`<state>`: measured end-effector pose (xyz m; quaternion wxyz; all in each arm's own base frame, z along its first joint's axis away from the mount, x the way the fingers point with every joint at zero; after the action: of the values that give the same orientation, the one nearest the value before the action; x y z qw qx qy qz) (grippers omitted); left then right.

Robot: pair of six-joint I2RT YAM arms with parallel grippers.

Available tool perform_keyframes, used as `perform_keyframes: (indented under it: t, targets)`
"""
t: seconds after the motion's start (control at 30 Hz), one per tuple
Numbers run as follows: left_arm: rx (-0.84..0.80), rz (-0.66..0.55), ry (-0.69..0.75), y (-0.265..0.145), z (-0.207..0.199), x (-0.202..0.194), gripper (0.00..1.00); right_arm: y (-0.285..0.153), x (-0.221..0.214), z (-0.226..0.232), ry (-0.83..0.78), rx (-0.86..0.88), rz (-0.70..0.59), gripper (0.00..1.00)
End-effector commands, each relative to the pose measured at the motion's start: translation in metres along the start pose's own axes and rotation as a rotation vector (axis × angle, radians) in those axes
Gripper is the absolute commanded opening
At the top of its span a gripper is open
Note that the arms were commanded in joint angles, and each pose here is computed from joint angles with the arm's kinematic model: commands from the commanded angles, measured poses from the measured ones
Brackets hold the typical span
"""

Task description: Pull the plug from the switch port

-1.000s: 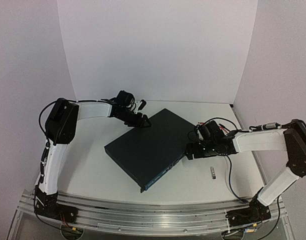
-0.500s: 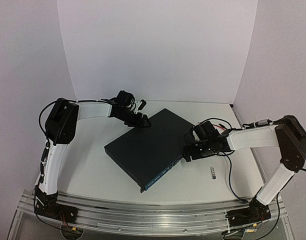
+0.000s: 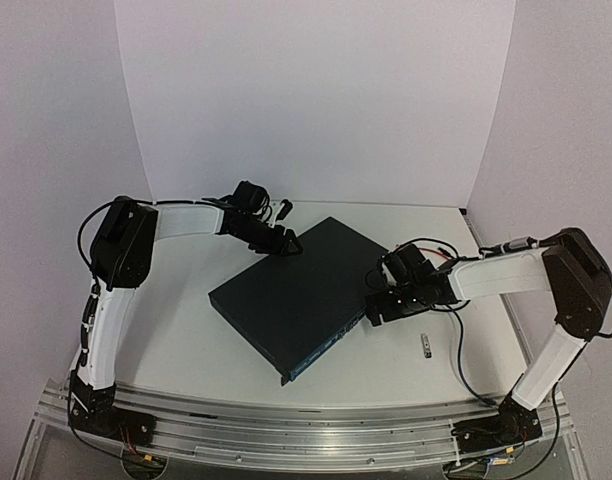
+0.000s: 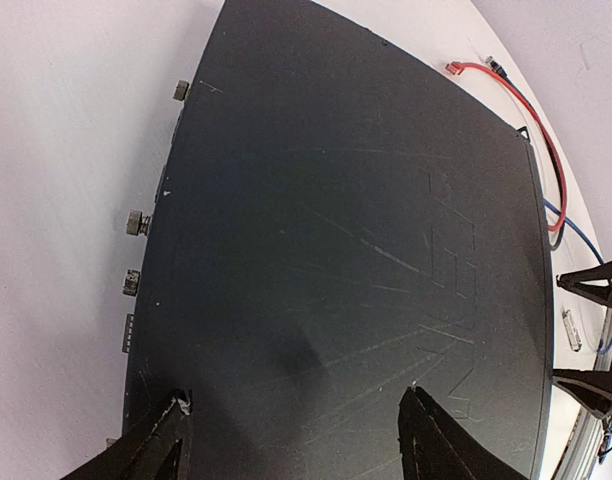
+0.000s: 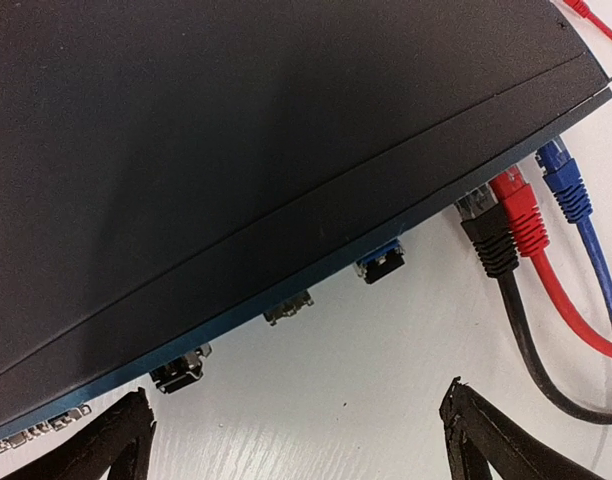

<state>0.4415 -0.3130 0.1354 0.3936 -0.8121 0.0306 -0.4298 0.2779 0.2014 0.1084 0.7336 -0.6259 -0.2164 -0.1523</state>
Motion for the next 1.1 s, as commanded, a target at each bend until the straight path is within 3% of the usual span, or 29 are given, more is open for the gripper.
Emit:
perform_keyframes:
  t: [0.0, 0.43, 0.63, 1.07]
  targets:
    - [0.055, 0.238, -0.119, 0.020, 0.018, -0.060, 0.70, 0.000, 0.014, 0.007, 0.010, -0.008, -0.058, 0.98]
    - [0.054, 0.240, -0.105, 0.021, 0.018, -0.060, 0.70, 0.004, 0.026, 0.007, 0.088, -0.067, -0.114, 0.98]
    - [0.059, 0.241, -0.097, 0.021, 0.019, -0.060, 0.70, -0.003, 0.026, -0.003, 0.198, -0.145, -0.157, 0.98]
    - [0.088, 0.264, -0.099, 0.022, 0.024, -0.066, 0.70, -0.021, 0.016, -0.022, 0.366, -0.266, -0.108, 0.98]
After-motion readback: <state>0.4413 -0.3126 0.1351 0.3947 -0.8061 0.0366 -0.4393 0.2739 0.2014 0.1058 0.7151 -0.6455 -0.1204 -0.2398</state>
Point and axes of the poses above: each gripper's point midway between its finger pads, its own y axis out along the fingers, its own z axis along the line the jaws close on, x = y × z, the point moved 9 cm from there along -y, back along the fingers, and after that the axes turned 12 degrees about y, right-handed, at the moved point
